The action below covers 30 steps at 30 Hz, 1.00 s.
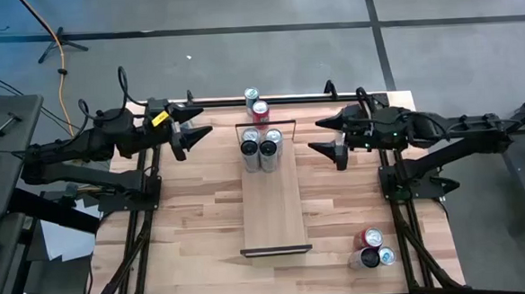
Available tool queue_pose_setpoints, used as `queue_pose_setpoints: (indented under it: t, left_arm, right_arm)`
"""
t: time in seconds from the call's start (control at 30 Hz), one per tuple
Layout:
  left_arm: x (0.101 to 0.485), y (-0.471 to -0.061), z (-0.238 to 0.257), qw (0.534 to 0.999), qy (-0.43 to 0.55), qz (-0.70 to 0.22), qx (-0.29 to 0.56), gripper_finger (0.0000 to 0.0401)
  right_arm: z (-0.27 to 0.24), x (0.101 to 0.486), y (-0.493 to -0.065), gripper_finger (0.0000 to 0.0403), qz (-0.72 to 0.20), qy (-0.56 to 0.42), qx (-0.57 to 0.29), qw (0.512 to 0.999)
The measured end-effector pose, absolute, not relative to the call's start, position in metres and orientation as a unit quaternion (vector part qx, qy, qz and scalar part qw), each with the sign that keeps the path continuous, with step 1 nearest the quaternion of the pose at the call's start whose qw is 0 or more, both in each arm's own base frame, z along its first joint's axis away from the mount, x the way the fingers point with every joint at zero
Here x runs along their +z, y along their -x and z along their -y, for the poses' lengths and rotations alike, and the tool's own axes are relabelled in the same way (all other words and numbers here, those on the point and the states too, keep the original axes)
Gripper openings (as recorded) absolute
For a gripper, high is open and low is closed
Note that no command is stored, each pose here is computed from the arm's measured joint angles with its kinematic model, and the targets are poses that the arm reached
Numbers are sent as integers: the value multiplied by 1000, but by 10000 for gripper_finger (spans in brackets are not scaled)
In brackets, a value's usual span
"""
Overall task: Place canned beverage on shelf
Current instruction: Put the white pink soda can on the shelf
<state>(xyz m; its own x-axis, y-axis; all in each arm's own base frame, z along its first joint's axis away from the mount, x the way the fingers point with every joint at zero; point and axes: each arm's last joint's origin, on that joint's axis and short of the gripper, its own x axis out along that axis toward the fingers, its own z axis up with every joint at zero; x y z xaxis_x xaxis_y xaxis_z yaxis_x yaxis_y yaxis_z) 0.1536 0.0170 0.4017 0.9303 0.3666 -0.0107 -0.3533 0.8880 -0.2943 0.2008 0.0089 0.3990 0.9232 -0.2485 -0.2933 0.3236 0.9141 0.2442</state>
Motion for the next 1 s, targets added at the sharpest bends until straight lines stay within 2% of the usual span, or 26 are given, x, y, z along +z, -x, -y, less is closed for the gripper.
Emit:
queue_pose_setpoints:
  t: [0.13,0.27,0.37,0.47,0.6,0.73,0.87,1.0]
  left_arm:
    - [403,-152,-17,970,148,26,189,321]
    - [402,-152,-17,969,160,24,184,321]
    - [402,-152,-17,969,160,24,184,321]
    - [402,-152,-17,970,153,23,187,321]
    - [402,-152,-17,972,139,20,188,321]
    - [400,-152,-17,973,133,11,189,321]
    - [396,-152,-17,973,126,-12,192,321]
    - [391,-151,-17,974,112,-42,195,321]
  right_arm:
    - [-11,394,-200,384,-204,-145,-118,961]
    - [-17,392,-193,387,-281,-216,-32,934]
    - [-28,388,-187,387,-343,-313,41,885]
    - [-44,383,-179,387,-415,-414,59,808]
    - [-73,371,-168,387,-519,-490,12,700]
    - [-100,354,-160,387,-607,-516,-89,598]
    - [-126,338,-159,387,-649,-516,-173,532]
    - [-152,322,-166,387,-662,-515,-231,493]
